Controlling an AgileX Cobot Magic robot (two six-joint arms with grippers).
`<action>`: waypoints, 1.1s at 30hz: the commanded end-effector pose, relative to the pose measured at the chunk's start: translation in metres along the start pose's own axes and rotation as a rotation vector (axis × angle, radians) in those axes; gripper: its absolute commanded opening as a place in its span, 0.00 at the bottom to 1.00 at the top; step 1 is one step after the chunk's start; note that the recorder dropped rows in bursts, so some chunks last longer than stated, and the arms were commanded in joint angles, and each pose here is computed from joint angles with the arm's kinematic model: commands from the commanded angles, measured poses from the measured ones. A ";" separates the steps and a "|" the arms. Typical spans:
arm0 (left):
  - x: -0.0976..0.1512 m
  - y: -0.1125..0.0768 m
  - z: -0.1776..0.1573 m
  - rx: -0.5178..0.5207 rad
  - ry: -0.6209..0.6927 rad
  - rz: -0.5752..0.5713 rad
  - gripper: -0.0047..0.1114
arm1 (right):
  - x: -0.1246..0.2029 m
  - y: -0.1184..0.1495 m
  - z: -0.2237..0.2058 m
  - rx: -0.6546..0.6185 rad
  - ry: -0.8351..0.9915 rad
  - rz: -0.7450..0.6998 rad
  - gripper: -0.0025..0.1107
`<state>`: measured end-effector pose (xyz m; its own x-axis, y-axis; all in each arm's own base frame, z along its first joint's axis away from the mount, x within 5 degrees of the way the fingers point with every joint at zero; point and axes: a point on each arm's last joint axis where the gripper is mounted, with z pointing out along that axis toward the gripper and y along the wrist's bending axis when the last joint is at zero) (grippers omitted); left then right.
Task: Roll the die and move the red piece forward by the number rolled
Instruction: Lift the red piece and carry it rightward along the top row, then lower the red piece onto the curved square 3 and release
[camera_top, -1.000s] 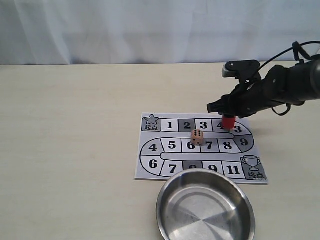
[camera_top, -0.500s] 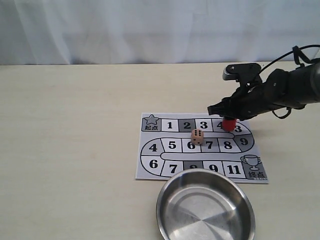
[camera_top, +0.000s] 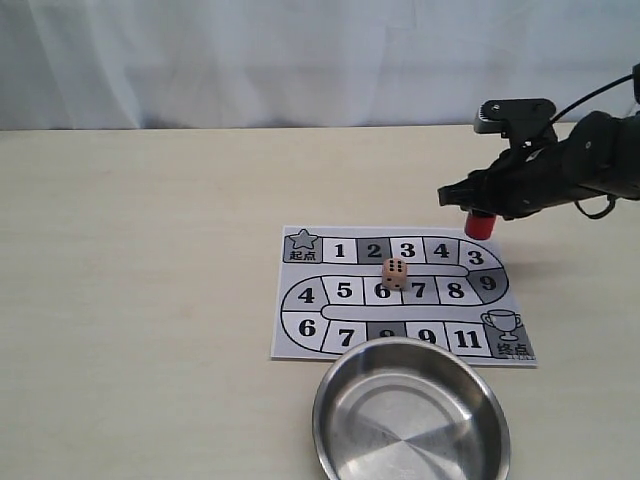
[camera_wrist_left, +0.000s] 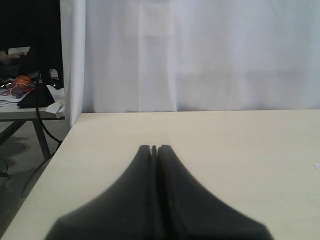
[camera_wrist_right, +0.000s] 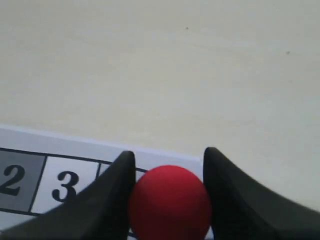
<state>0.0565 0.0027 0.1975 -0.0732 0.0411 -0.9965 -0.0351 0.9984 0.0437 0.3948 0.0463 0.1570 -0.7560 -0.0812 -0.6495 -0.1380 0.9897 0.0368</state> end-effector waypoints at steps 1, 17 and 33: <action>-0.003 0.000 0.000 0.001 -0.016 -0.004 0.04 | 0.013 -0.007 0.003 0.026 0.003 0.012 0.06; -0.003 0.000 0.000 0.001 -0.018 -0.004 0.04 | 0.029 0.000 -0.012 0.017 0.023 -0.023 0.06; -0.003 0.000 0.000 0.001 -0.016 -0.004 0.04 | 0.056 0.014 -0.005 0.036 -0.015 -0.076 0.06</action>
<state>0.0565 0.0027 0.1975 -0.0732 0.0411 -0.9965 -0.0351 0.9984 0.0437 0.3471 0.0536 0.1256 -0.7433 -0.1398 -0.6542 -0.1597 0.9867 -0.0293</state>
